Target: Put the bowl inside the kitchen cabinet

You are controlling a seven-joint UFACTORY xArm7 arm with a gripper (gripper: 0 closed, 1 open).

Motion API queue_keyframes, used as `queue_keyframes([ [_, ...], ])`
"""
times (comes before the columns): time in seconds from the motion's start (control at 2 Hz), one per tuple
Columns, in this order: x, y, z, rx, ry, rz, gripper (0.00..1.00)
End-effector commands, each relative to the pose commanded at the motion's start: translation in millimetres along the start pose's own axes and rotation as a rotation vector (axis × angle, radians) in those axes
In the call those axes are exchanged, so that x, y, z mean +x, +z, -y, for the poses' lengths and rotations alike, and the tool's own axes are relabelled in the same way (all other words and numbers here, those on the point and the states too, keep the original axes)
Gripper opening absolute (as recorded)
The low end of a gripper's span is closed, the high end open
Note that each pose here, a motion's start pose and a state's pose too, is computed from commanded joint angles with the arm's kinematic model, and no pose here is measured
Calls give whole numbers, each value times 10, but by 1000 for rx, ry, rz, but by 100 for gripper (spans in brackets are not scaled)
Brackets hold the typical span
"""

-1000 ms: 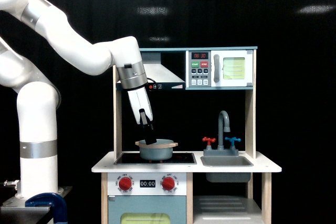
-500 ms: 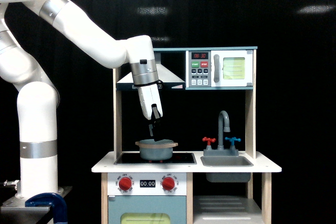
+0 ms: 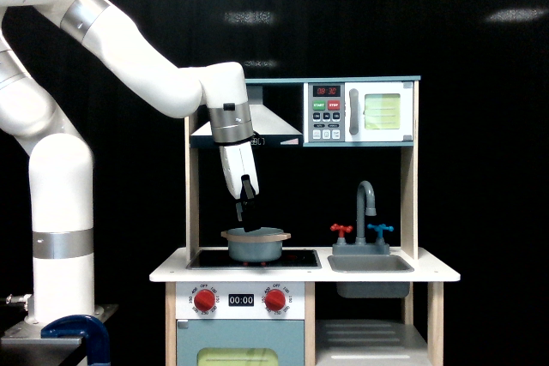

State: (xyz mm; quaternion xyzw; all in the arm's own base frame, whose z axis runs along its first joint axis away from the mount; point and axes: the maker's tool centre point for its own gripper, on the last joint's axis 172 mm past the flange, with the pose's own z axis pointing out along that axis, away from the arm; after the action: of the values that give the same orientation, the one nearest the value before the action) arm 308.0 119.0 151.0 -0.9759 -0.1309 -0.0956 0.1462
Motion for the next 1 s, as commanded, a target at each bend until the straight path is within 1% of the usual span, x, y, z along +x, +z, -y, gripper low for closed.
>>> queue_keyframes([
  [0.5,-83,16,15,125,96,40,100],
  [1.0,-93,-15,104,237,85,2,100],
])
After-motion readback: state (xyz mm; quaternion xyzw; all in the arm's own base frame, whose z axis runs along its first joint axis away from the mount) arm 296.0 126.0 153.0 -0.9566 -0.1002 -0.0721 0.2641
